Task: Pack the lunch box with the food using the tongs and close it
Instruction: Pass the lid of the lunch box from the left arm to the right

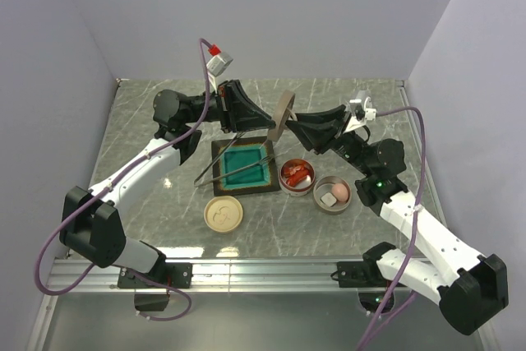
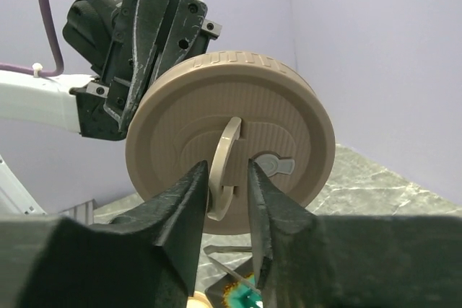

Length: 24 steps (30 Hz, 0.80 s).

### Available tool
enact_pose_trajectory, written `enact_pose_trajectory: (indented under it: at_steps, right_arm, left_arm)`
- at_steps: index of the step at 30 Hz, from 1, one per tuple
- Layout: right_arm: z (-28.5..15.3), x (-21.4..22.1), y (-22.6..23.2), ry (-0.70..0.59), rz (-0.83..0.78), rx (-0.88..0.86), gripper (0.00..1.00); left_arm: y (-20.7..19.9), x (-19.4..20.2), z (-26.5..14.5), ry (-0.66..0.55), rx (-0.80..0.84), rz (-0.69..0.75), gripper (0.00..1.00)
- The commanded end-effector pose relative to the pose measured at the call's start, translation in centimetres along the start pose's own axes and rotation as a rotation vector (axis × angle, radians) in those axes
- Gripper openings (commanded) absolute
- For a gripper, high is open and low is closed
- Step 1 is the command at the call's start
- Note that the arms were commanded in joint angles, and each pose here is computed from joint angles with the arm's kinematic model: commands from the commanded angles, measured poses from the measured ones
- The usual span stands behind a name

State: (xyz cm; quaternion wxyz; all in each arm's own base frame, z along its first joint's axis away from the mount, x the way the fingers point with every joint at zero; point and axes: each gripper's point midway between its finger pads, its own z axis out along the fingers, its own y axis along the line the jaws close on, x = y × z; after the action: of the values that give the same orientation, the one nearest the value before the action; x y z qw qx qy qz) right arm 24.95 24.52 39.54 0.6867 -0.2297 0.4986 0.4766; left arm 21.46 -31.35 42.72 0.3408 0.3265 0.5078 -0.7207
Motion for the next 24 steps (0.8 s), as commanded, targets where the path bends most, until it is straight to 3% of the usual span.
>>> enact_pose_trajectory:
  at_steps: [1,4,7,8,9,12,17,18,19,21,22,23,24]
  right_arm:
    - [0.5,-2.5,1.2,-0.07,-0.058,-0.049,0.34]
    - [0.6,-2.5,1.4,-0.059,-0.062,-0.058,0.2]
    - [0.3,-2.5,1.3,-0.041,-0.078,-0.047,0.0]
    - [0.2,-2.5,1.2,-0.036,-0.086,-0.043,0.0]
    - [0.0,-2.2,1.1,-0.017,-0.079,-0.037,0.0]
    - [-0.8,-1.6,1.1,0.041,-0.09,-0.026,0.0]
    - [-2.0,-1.0,0.0,0.182,-0.172,0.003,0.0]
    - [-2.8,0.4,-0.8,0.262,-0.158,0.034,0.0]
    - [-3.0,-0.2,-1.1,0.282,-0.218,0.039,0.0]
    - [-4.4,0.8,-2.2,0.392,-0.228,0.078,0.0]
    - [-4.9,1.1,-2.6,0.433,-0.276,0.078,0.0]
    - [-6.3,3.0,-3.3,0.539,-0.243,0.1,0.0]
    - [-7.0,3.6,-3.7,0.59,-0.256,0.109,0.0]
  left_arm:
    - [-1.8,-1.2,0.4,-0.03,0.04,0.066,0.0]
    - [-2.0,-1.3,0.4,-0.031,0.038,0.071,0.02]
    - [-1.8,-1.2,0.4,-0.027,0.027,0.067,0.09]
    - [-1.4,-0.9,0.4,-0.02,0.014,0.044,0.14]
    - [-1.3,-0.9,0.4,-0.016,0.005,0.05,0.26]
    - [-0.2,-0.7,-0.1,-0.001,-0.045,0.026,0.51]
    - [1.7,-2.5,-2.5,-0.007,-0.174,0.073,0.63]
    - [2.3,-2.9,-3.1,0.0,-0.205,0.144,0.7]
    - [3.3,-3.0,-4.2,0.003,-0.281,0.1,0.77]
    - [3.5,-4.1,-5.2,0.027,-0.332,0.226,0.91]
    - [4.2,-3.1,-5.9,0.063,-0.379,0.168,0.99]
    - [4.5,-3.9,-6.2,0.082,-0.424,0.269,1.0]
    - [5.1,-3.6,-6.7,0.108,-0.466,0.258,0.99]
